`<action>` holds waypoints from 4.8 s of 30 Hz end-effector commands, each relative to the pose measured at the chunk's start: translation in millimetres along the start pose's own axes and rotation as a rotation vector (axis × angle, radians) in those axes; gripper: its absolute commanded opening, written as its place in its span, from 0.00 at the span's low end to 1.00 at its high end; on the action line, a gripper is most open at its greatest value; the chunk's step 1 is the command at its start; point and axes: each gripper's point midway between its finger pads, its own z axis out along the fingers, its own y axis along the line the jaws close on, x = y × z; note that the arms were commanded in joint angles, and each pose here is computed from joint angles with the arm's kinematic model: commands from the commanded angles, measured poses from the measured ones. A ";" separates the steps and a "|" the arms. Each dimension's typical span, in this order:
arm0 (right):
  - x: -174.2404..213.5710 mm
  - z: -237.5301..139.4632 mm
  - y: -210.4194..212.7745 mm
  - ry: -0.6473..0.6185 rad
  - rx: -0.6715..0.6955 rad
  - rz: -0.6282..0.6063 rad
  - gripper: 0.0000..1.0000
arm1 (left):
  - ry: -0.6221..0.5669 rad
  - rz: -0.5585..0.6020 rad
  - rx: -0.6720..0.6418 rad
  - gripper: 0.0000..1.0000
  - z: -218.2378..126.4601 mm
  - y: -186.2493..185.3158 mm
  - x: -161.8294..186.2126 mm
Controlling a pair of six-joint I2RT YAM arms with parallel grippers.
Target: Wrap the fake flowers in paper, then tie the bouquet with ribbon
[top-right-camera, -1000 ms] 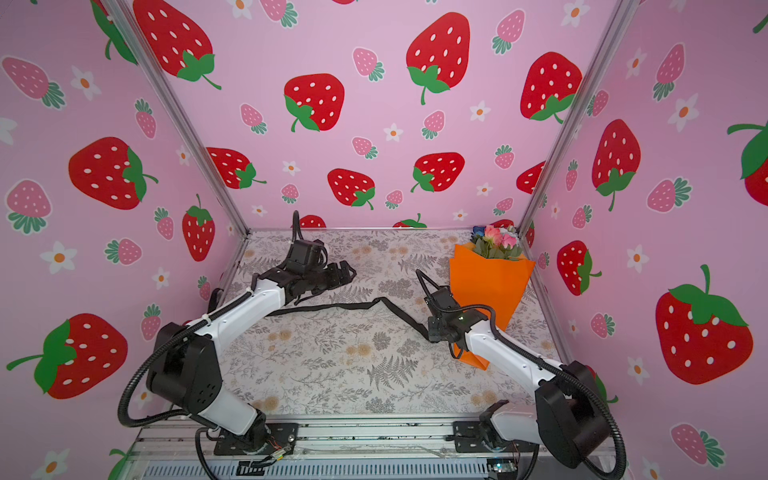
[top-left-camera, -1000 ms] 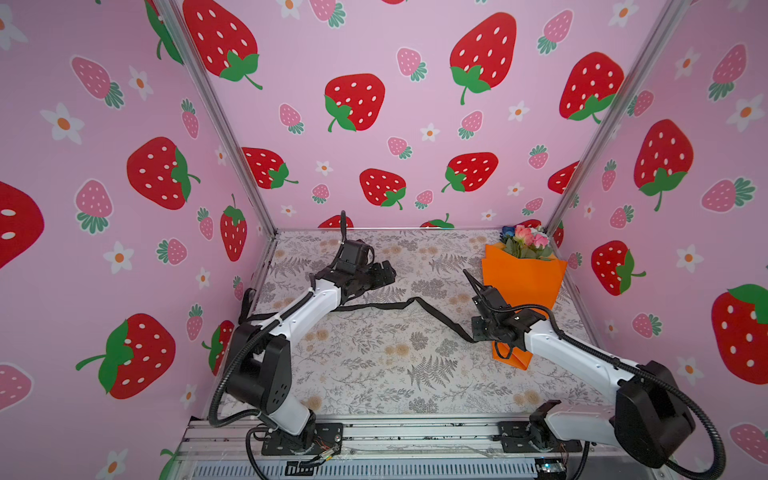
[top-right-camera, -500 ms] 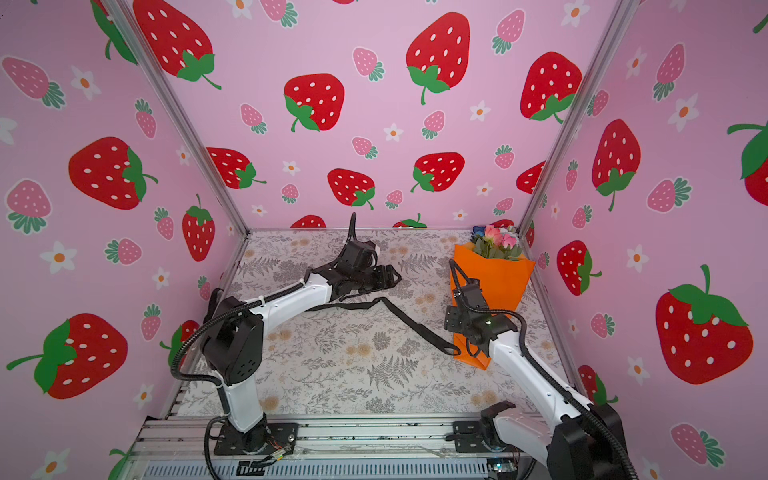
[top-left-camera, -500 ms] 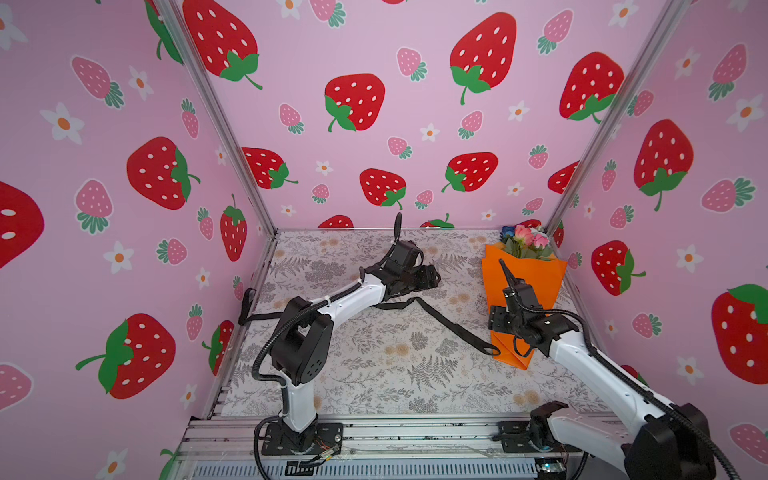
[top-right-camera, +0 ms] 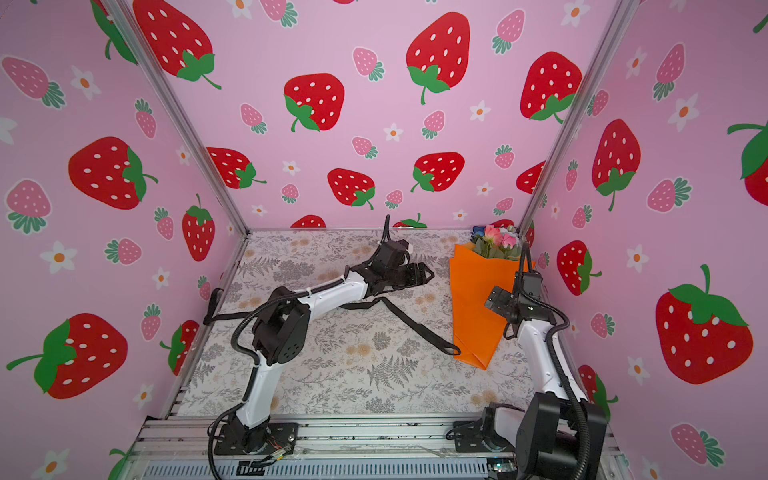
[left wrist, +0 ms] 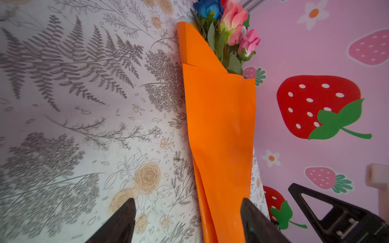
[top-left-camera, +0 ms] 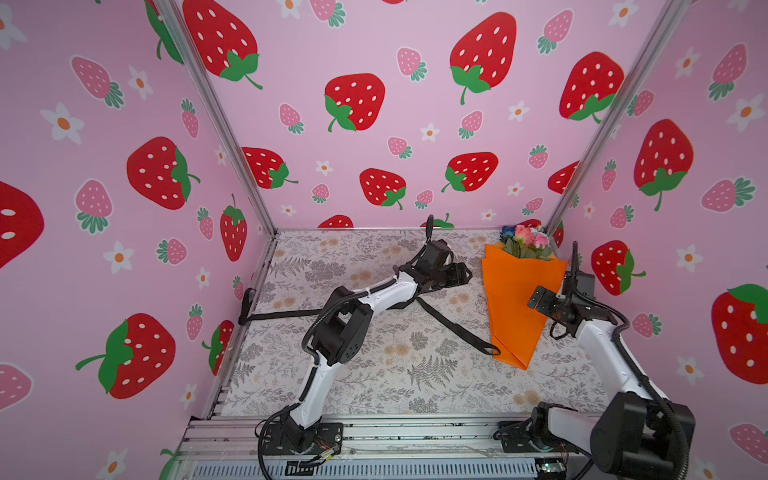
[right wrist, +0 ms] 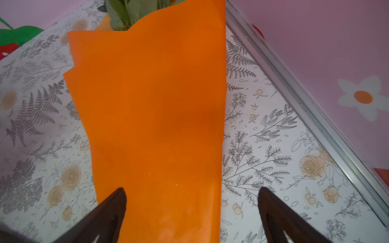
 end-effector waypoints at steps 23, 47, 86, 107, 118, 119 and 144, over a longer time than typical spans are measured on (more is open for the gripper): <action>0.7 71.1 -27.9 0.089 -0.058 0.099 1.00 | 0.118 -0.117 0.092 0.70 93.8 6.0 27.3; -10.4 103.3 -37.5 0.113 -0.083 0.128 1.00 | 0.150 -0.187 0.125 0.49 135.6 20.3 53.2; 76.0 134.3 79.9 0.406 -0.038 -0.355 1.00 | 0.200 -0.176 0.121 0.00 150.3 6.6 90.0; 92.6 165.6 35.7 0.528 0.250 -0.520 0.43 | 0.154 -0.247 0.182 0.26 114.1 4.1 55.4; 54.5 144.4 52.9 0.403 0.133 -0.458 0.00 | -0.047 -0.201 0.139 0.78 14.3 13.2 -5.4; 50.0 140.1 56.4 0.382 0.117 -0.446 0.00 | -0.063 -0.188 0.126 0.85 4.7 15.8 -8.7; -46.5 -33.5 112.2 -0.094 -0.228 -0.251 0.00 | -0.008 -0.100 -0.407 0.80 -88.3 115.7 63.8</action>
